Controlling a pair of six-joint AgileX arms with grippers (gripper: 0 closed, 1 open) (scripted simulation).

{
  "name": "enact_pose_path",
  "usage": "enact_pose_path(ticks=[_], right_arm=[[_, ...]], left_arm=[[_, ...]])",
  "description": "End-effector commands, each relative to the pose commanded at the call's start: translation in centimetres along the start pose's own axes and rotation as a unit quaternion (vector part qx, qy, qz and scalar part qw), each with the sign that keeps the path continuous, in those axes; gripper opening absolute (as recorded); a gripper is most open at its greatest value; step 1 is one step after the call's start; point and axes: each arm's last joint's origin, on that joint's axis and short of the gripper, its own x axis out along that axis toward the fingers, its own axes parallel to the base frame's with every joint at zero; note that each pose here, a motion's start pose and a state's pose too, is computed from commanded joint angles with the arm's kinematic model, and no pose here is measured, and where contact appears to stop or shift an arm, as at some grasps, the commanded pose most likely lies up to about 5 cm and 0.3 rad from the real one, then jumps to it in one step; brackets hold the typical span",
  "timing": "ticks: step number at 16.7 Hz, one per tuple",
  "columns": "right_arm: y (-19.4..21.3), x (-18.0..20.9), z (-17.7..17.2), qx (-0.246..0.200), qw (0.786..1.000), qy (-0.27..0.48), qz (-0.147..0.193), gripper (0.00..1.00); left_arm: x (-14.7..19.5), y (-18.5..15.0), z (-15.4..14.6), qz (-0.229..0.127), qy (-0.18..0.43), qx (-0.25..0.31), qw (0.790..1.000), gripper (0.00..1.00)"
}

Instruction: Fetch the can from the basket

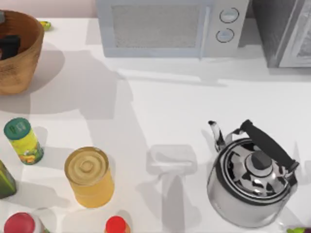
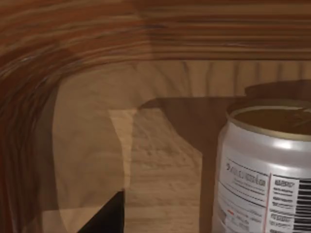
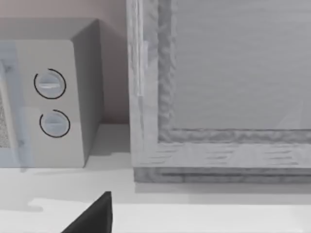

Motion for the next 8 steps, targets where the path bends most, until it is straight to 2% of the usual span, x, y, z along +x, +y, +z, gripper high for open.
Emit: enact_pose_path(ticks=[8], right_arm=[[0.0,0.0,0.0,0.0,1.0,0.0,0.0,1.0]], left_arm=[[0.0,0.0,0.0,0.0,0.0,0.0,1.0,0.17]])
